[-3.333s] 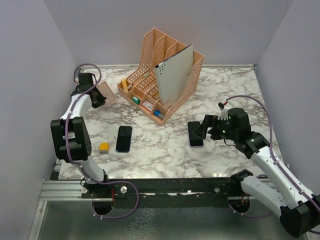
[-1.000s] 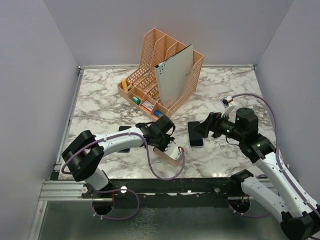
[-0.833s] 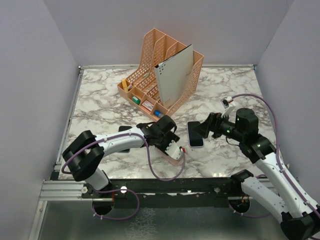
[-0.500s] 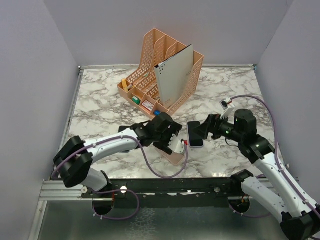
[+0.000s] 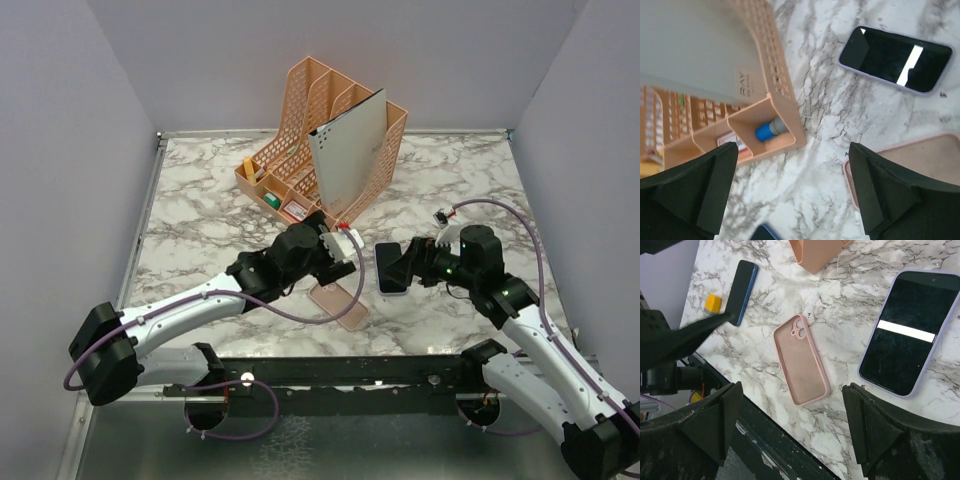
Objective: Put the phone into the phone case
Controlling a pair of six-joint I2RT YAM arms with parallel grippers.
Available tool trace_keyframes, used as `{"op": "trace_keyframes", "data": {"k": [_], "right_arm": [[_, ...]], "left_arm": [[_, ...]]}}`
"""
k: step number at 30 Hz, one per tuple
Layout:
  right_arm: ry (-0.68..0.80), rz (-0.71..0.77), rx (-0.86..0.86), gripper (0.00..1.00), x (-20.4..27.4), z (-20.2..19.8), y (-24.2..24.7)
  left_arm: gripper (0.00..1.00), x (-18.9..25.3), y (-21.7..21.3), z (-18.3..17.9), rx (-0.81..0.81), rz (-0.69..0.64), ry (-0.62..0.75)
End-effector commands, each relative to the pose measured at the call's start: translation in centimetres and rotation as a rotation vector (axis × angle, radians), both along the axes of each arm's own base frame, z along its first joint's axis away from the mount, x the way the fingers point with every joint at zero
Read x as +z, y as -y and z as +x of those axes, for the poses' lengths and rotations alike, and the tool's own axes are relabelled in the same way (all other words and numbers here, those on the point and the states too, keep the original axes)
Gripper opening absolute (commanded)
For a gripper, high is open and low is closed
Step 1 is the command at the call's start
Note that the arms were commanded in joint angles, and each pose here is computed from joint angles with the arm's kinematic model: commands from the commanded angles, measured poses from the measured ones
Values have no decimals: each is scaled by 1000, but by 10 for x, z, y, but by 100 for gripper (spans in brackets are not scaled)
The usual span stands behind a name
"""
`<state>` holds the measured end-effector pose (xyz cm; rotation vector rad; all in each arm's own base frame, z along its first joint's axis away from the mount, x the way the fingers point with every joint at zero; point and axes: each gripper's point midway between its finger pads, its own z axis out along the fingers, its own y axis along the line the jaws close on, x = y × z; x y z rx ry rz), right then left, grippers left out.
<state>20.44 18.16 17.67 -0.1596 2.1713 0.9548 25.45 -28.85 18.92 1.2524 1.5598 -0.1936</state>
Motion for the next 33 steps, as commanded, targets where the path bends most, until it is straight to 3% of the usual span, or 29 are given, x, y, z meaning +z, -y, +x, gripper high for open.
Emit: {"op": "trace_keyframes", "data": {"k": [1, 9, 19, 28, 33], "right_arm": [[-8, 22, 5, 87, -3, 1, -3], [-7, 20, 4, 86, -4, 3, -4], [-20, 25, 16, 87, -10, 3, -7], [-13, 42, 27, 86, -8, 3, -9], [-50, 28, 30, 84, -25, 1, -9]], "left_arm": [[99, 18, -50, 34, 499, -261, -128], [99, -16, -108, 42, 791, -411, -461], [99, -85, -193, 37, 1094, -317, -648], [99, -139, -209, 38, 1117, -292, -895], [99, -155, -209, 33, 1122, -260, -936]]}}
